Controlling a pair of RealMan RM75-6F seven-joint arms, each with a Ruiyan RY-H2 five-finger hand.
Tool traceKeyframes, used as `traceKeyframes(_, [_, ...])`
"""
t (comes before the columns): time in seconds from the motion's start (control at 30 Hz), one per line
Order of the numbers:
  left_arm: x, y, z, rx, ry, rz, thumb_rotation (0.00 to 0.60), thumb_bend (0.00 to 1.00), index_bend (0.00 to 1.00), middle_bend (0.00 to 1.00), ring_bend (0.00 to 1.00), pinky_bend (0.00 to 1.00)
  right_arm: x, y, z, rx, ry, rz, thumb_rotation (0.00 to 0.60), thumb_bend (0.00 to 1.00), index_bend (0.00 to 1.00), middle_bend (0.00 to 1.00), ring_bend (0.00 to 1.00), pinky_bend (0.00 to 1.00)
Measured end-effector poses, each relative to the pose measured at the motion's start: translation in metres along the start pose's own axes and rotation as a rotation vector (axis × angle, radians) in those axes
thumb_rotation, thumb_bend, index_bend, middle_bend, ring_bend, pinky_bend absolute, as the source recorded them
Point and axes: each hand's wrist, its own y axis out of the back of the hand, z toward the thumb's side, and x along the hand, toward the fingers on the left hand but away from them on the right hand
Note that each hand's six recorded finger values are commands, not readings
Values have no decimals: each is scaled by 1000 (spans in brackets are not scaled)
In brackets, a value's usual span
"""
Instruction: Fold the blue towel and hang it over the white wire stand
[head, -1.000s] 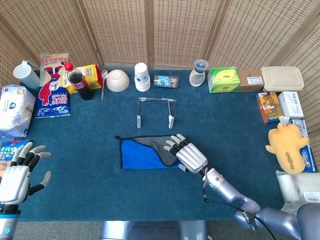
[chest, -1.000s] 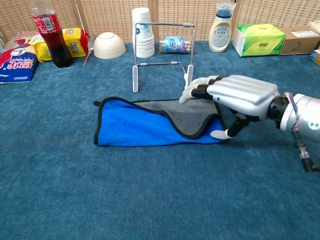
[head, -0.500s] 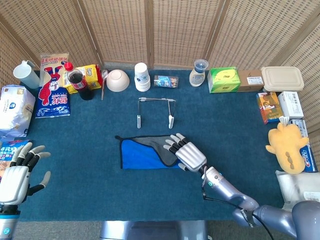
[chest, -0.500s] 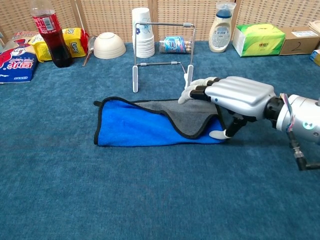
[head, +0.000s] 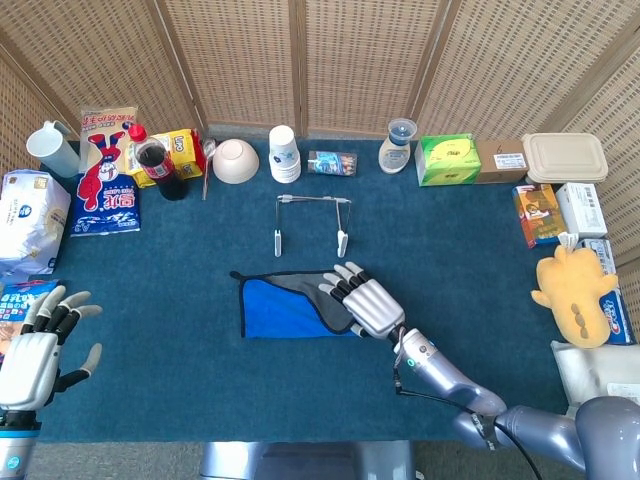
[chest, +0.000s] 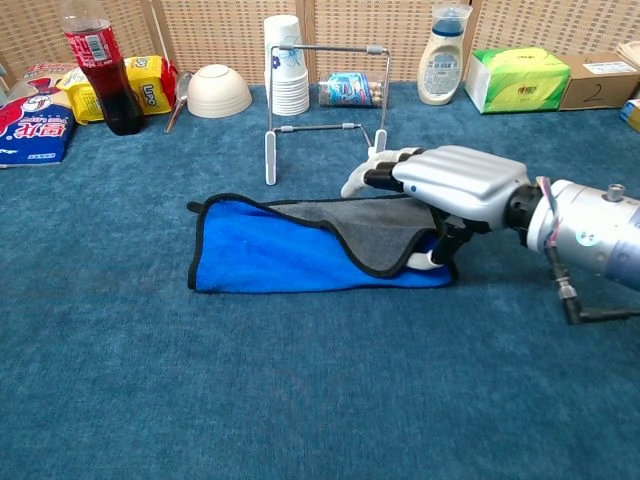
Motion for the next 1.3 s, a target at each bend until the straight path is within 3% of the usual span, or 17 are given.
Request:
traceKeyframes(0.37, [0, -1, -1, -8, 1, -4, 600, 315, 281, 201, 0, 0, -9, 4, -1, -90, -47, -5, 600, 268, 149, 114, 0, 0])
traceKeyframes(1.0, [-2, -2, 1, -12, -6, -5, 600, 315, 280, 198, 0, 0, -9, 6, -37, -176, -188, -13, 600, 265, 138, 110, 0, 0])
traceKeyframes(1.3, [-1, -3, 4, -12, -13, -7, 600, 314, 280, 196, 0, 0, 0, 5, -28, -182, -160, -2, 600, 265, 129, 109, 0, 0])
